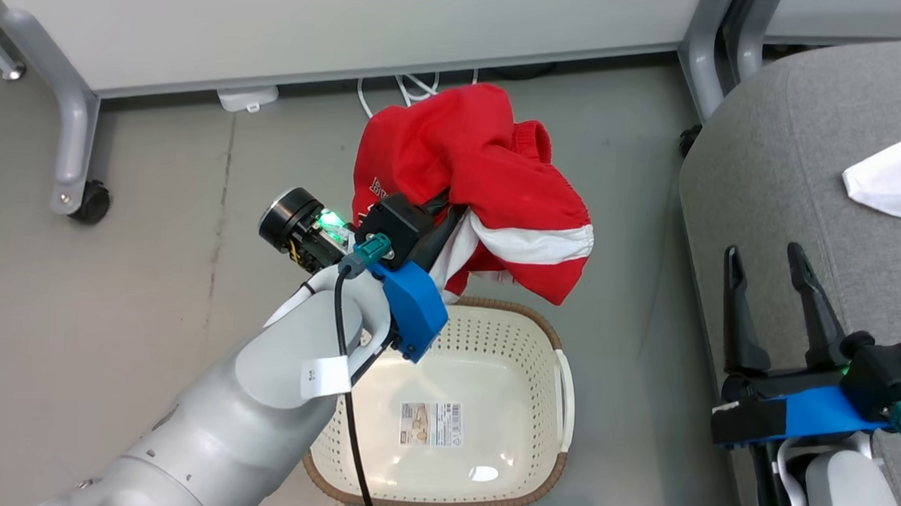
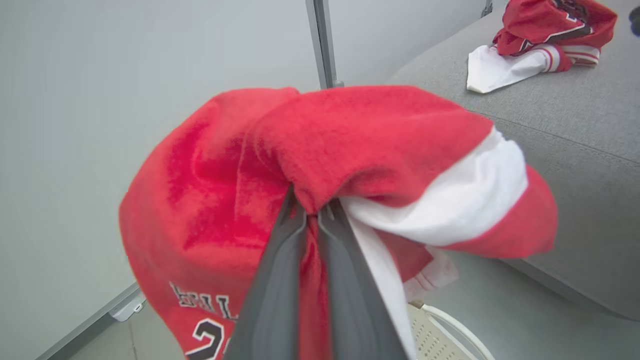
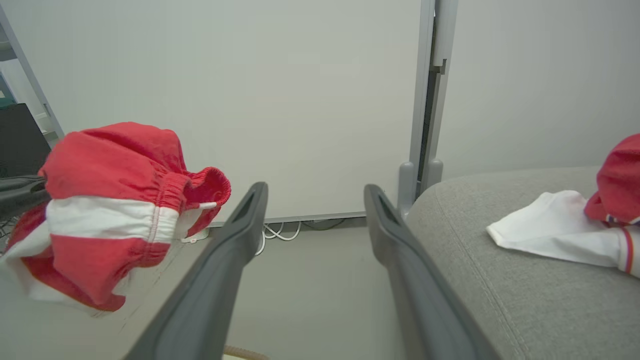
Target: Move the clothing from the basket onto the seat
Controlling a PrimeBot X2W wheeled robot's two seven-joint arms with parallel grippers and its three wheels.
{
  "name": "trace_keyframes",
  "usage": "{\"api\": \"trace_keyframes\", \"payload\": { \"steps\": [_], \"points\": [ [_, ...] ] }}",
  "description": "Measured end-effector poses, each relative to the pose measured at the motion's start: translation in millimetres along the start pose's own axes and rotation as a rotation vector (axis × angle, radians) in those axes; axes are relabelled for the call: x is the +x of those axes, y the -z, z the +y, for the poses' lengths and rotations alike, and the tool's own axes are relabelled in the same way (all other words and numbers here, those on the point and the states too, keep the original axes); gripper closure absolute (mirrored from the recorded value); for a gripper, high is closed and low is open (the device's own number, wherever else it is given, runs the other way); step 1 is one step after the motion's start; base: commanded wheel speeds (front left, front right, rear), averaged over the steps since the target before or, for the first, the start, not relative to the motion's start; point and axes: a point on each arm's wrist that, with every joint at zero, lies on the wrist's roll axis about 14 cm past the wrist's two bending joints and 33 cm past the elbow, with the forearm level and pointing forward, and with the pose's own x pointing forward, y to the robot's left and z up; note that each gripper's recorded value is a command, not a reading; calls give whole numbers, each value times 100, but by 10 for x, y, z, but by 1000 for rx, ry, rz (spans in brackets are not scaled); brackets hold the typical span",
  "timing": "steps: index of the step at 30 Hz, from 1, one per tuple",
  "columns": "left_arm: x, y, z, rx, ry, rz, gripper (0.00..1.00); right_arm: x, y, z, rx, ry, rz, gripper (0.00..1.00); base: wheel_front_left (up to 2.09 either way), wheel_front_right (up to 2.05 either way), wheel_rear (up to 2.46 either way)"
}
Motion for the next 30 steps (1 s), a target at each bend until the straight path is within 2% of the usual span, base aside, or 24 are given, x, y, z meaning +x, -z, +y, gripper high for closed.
{"api": "trace_keyframes", "payload": {
  "steps": [12, 30],
  "points": [
    [-195, -650, -88, 23, -30, -176, 100, -231, -122, 100, 24, -18, -12, 0, 0, 0, 0],
    [-390, -796, -218, 39, -33, -221, 100, -442, -156, 159, 47, -27, -10, 0, 0, 0, 0]
  ]
}}
